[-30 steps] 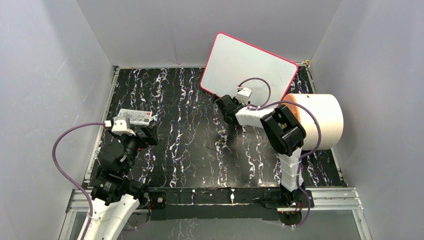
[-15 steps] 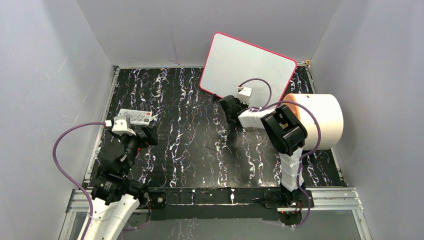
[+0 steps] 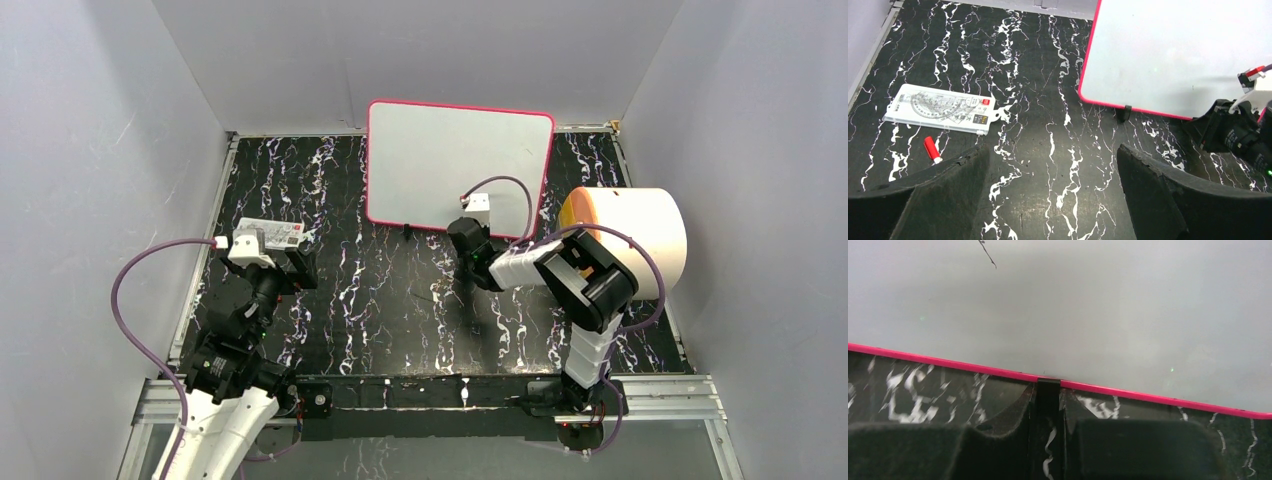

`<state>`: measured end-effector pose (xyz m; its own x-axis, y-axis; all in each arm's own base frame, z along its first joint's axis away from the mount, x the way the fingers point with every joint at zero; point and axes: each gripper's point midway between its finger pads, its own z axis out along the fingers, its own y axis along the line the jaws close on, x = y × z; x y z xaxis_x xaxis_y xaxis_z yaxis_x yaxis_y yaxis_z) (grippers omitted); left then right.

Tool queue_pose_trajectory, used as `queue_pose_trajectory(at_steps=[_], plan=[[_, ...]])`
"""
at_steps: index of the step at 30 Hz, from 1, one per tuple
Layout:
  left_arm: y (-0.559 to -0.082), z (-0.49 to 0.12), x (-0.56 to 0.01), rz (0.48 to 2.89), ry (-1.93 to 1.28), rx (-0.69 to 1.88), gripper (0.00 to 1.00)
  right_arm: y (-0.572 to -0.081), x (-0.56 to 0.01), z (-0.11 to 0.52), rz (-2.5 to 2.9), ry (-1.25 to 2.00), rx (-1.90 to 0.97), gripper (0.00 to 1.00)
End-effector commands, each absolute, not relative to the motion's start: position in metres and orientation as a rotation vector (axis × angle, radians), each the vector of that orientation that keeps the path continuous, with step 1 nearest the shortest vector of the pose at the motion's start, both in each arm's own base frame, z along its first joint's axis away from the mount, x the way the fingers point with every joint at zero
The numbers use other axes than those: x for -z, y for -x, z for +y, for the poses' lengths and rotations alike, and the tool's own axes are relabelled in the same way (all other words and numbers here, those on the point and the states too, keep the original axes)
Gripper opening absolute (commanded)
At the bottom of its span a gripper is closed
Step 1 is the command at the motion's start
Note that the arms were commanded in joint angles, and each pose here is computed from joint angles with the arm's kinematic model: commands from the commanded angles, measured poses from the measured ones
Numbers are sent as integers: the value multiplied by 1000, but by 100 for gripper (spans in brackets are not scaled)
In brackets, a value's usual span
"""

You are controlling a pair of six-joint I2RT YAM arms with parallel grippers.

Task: Write a sentence on the whiteboard
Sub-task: Move the whiteboard to the center of the board.

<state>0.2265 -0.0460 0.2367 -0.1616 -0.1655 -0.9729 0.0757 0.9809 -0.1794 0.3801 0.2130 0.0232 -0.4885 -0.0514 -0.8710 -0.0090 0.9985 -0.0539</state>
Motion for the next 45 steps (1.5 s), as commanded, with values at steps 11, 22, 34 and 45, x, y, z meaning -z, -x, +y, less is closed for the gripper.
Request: queue_pose_trajectory(at_steps=[11, 22, 34, 45], plan=[[-234, -29, -239, 1713, 155, 135, 94, -284, -11, 293, 2067, 729, -356, 0], [-236, -13, -236, 1722, 245, 69, 94, -252, -7, 275, 2089, 827, -401, 0], [-235, 11, -231, 1718, 385, -31, 95, -252, -11, 264, 2074, 840, -349, 23], [-231, 36, -229, 1730, 540, -163, 96, -252, -41, 262, 1972, 775, -399, 66]])
